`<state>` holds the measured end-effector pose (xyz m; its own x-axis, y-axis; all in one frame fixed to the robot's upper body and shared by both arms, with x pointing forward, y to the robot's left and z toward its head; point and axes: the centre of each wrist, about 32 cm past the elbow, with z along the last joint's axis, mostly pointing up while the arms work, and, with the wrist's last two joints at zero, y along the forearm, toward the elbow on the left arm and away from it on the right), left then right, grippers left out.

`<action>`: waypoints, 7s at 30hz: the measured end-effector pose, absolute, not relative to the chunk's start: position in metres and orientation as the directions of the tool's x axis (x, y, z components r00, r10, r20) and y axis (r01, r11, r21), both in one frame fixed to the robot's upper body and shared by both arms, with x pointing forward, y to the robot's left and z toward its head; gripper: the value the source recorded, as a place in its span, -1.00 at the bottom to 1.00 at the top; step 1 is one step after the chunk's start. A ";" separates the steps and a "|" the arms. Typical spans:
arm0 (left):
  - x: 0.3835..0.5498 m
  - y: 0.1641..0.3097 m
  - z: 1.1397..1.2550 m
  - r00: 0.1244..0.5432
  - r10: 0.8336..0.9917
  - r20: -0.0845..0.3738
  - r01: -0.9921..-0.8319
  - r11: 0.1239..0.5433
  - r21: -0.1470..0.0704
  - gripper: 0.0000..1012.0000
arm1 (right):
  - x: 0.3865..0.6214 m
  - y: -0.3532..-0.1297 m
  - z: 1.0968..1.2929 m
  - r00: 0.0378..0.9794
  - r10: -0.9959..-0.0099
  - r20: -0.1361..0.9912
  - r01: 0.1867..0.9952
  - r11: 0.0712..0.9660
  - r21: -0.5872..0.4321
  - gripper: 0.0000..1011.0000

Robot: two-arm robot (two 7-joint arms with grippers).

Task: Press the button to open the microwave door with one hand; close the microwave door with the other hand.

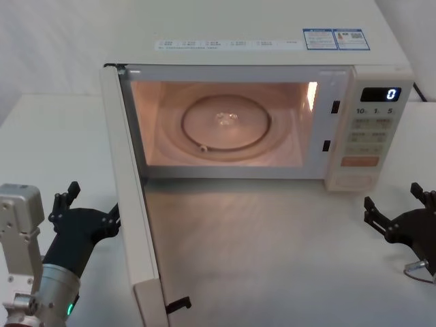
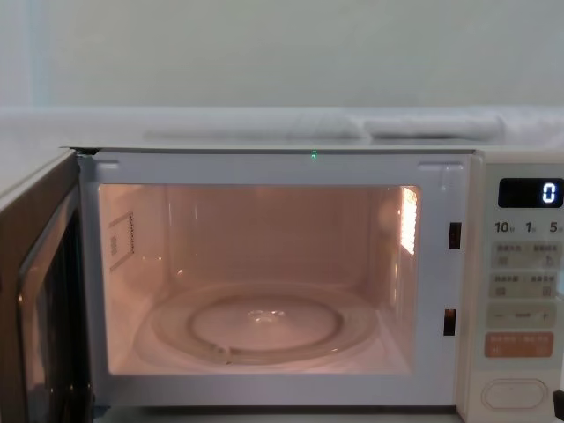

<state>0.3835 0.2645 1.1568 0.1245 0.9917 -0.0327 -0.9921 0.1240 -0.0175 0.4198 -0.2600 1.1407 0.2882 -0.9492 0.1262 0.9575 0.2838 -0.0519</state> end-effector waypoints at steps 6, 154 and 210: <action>0.384 0.265 1.157 0.125 0.992 -0.033 -0.992 0.124 -0.017 0.98 | 0.420 -0.260 1.141 0.288 -0.949 0.127 0.957 0.284 -0.052 0.98; 0.355 0.299 1.224 0.516 0.856 -0.029 -0.846 0.504 -0.172 -1.00 | 0.420 -0.260 1.141 0.288 -0.949 0.127 0.957 0.284 -0.052 0.98; 0.441 0.231 1.220 0.536 0.839 0.096 -0.829 0.545 -0.125 -1.00 | 0.420 -0.260 1.141 0.288 -0.949 0.127 0.957 0.284 -0.052 0.98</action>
